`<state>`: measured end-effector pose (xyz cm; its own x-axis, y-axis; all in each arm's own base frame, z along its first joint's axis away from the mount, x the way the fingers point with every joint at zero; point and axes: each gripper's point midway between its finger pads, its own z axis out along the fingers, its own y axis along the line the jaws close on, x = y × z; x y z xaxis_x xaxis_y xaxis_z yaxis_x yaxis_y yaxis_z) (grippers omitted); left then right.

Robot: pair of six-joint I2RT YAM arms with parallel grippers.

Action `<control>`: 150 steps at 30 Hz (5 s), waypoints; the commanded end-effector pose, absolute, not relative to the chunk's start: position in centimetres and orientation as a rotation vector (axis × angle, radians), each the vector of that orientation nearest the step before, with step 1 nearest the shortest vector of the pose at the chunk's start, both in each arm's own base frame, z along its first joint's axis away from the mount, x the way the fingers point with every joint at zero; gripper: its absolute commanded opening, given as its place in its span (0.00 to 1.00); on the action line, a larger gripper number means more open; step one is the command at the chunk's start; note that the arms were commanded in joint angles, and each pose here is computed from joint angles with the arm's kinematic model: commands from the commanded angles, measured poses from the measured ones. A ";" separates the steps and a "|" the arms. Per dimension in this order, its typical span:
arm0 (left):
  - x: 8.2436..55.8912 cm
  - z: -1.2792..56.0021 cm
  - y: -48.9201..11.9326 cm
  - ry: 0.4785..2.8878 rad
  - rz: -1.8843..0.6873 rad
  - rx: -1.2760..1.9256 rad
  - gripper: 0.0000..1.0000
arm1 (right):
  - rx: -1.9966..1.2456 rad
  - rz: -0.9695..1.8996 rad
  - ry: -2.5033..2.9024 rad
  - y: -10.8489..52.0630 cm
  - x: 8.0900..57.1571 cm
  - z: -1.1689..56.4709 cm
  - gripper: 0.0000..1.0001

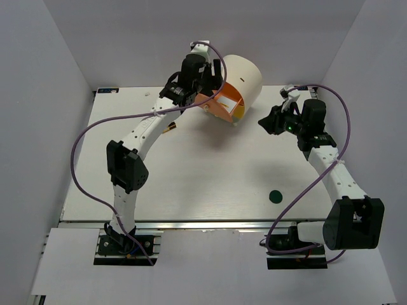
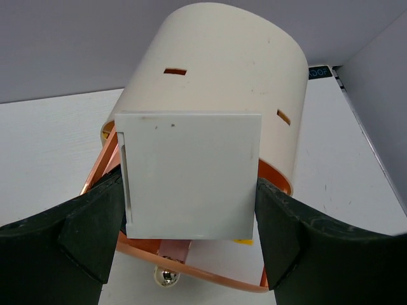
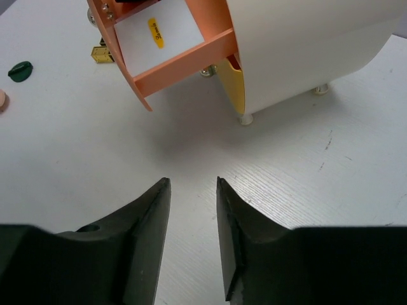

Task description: Organize the makeup

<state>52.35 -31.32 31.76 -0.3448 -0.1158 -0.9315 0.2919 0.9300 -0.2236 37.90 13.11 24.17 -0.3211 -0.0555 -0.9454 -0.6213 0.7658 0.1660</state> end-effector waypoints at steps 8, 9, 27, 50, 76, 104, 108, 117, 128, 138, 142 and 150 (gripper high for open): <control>52.5 31.3 -30.7 1.864 -0.382 0.126 0.47 | -0.548 0.633 1.773 13.4 38.0 26.0 0.64; 52.5 31.4 -30.5 1.863 -0.378 0.122 0.53 | -0.547 0.631 1.772 13.3 38.0 26.0 0.66; 52.3 34.7 -30.5 1.803 -0.410 0.108 0.90 | -0.657 0.687 1.726 14.5 36.8 26.3 0.82; 51.4 40.8 -25.1 1.710 -0.426 -0.093 0.74 | -1.131 0.894 1.440 20.7 33.2 29.1 0.24; 37.6 23.9 -14.6 1.876 -0.818 -0.627 0.09 | -1.086 -0.080 1.608 31.7 44.6 23.5 0.01; 38.8 21.8 -17.8 1.909 -1.008 -0.605 0.14 | -0.979 -0.198 1.595 28.8 51.9 26.1 0.89; 38.9 21.7 -18.0 1.908 -1.018 -0.597 0.20 | -1.110 -0.057 1.571 30.0 49.3 26.0 0.89; 39.1 22.2 -18.7 1.893 -1.063 -0.564 0.52 | -1.220 0.479 1.502 32.6 42.6 31.5 0.65; 42.1 24.0 -23.0 1.788 -1.336 -0.457 0.59 | -0.882 0.910 1.528 24.7 42.2 37.8 0.20; 46.8 20.7 -31.0 1.835 -1.533 -0.396 0.70 | -0.686 0.905 1.606 17.1 43.3 36.8 0.47; 48.8 20.5 -33.2 1.815 -1.562 -0.376 0.72 | -0.645 0.902 1.639 15.4 43.2 35.6 0.47; 52.0 19.7 -34.8 1.784 -1.554 -0.395 0.73 | -0.639 0.920 1.664 15.1 42.1 34.2 0.47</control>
